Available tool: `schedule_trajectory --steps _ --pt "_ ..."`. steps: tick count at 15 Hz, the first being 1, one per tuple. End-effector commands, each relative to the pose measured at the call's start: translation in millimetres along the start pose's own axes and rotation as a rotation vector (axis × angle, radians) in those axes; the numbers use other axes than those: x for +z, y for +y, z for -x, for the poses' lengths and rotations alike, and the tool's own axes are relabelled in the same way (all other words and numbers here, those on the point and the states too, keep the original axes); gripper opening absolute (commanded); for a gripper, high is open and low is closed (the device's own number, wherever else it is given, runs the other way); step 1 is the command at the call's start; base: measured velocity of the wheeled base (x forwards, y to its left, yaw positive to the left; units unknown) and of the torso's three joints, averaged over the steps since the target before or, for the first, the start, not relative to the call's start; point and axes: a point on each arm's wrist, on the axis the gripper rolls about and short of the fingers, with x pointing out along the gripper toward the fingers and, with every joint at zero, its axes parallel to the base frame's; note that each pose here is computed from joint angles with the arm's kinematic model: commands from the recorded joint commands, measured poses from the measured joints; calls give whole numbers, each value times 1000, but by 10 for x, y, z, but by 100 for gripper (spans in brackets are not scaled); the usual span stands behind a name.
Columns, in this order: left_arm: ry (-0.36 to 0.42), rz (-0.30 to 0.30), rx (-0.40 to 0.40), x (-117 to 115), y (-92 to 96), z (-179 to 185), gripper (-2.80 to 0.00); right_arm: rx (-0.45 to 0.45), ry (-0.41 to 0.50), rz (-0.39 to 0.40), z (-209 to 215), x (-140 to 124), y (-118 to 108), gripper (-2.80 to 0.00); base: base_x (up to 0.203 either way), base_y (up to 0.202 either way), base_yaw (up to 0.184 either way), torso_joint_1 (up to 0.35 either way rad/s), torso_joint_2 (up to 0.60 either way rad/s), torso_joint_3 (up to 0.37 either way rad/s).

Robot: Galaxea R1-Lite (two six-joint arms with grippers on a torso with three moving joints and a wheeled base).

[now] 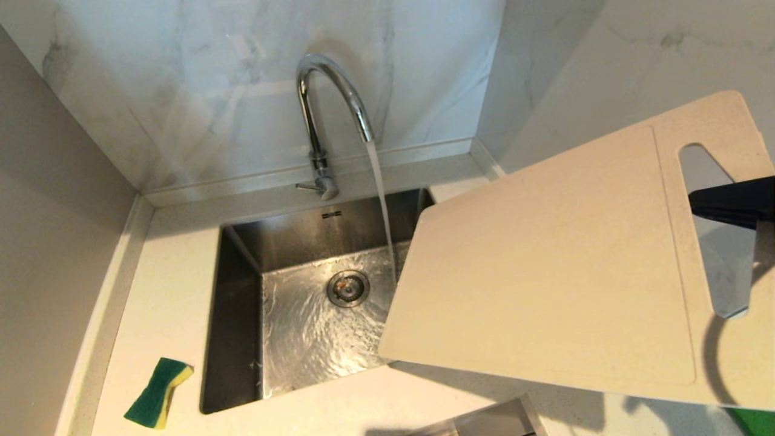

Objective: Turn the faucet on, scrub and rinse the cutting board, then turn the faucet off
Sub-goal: Put down the cutting board

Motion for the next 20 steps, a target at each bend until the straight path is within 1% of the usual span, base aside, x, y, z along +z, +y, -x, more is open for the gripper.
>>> schedule_trajectory --steps 1,2,4,5,7,8,12,14,17,20 --pt "2 -56 -14 -3 -3 0 -280 -24 6 -24 69 -112 -78 -280 0 0 0 0 0 0" --pt "3 -86 -27 -3 -6 -1 -280 -29 10 -45 103 -163 -112 -280 0 0 0 0 0 0" --pt "0 -102 -27 -3 -6 0 -280 -42 22 -86 120 -239 -166 -280 0 0 0 0 0 0" --pt "1 -101 -27 -4 -6 0 -280 -55 31 -101 117 -284 -200 -280 0 0 0 0 0 0" --pt "5 -70 -16 -9 -4 -1 -280 -119 23 -130 78 -356 -269 -280 0 0 0 0 0 0" --pt "5 -66 -16 -9 -4 -1 -280 -138 24 -147 63 -381 -292 -280 0 0 0 0 0 0" --pt "4 -72 -19 -9 -5 -1 -280 -142 15 -195 95 -410 -312 -280 0 0 0 0 0 0" --pt "5 -65 -24 -10 -6 -1 -280 -175 -15 -199 112 -429 -337 -280 0 0 0 0 0 0" --pt "6 -33 -19 -10 -5 -1 -280 -182 -45 -243 140 -430 -341 -280 0 0 0 0 0 0" --pt "5 -23 -16 -9 -4 -1 -280 -184 -47 -255 135 -435 -346 -280 0 0 0 0 0 0"
